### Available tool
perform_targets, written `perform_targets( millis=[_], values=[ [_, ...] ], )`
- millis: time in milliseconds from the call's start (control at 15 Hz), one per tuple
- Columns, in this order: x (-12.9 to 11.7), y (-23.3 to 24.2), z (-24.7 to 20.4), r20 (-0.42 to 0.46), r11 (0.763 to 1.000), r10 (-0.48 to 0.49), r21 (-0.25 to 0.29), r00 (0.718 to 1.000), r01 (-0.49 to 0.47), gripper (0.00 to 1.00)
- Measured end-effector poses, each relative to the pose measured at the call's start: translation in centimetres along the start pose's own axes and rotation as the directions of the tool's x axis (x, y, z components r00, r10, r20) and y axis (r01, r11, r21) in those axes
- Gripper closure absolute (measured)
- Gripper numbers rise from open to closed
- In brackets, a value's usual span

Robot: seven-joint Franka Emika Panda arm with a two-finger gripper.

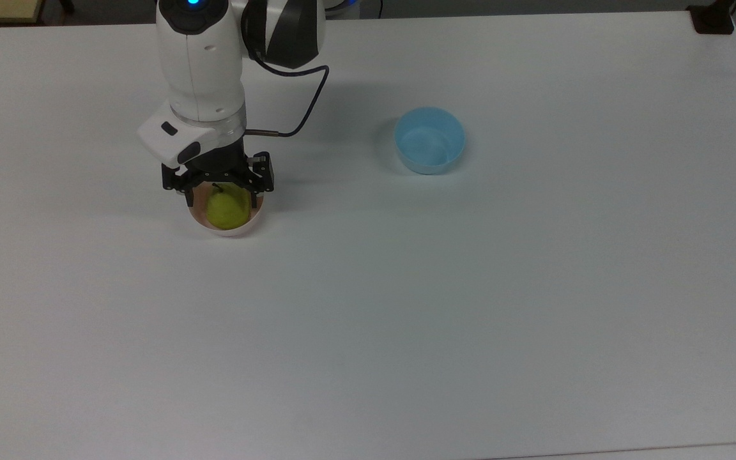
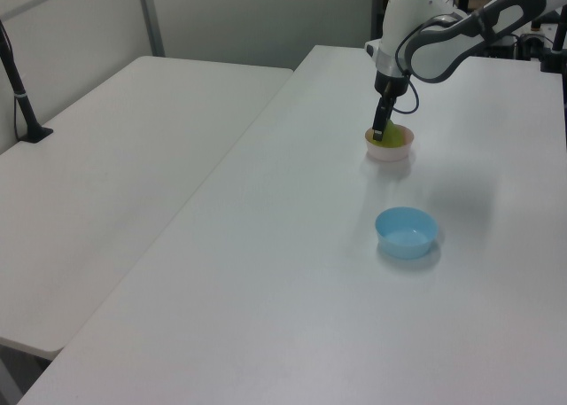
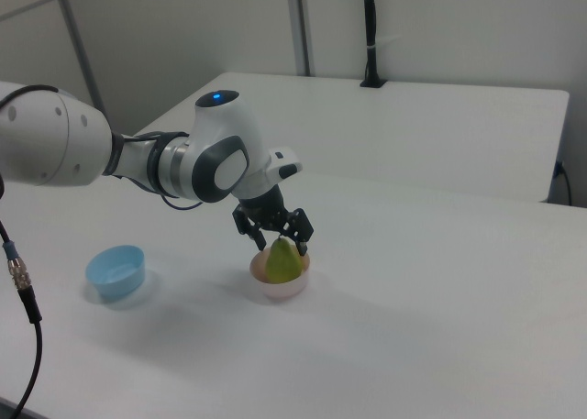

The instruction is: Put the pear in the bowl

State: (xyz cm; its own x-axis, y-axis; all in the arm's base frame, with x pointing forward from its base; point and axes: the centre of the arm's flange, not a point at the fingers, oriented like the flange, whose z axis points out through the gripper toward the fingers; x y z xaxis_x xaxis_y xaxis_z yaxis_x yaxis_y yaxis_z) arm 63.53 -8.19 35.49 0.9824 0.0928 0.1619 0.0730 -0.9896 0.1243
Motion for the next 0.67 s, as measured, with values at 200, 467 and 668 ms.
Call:
perform_targets(
  millis=[200,467,668],
  values=[
    [0.2,0.3,-0.8,-0.013,1.0,0.006,-0.004,1.0,-0.006,0.0],
    [1.4,1.2,-5.3,0.024,1.0,0.017,-0.008,1.0,-0.017,0.0],
    [2.0,2.1,-10.1,0.087,0.999,0.031,-0.008,0.996,-0.031,0.0]
  ],
)
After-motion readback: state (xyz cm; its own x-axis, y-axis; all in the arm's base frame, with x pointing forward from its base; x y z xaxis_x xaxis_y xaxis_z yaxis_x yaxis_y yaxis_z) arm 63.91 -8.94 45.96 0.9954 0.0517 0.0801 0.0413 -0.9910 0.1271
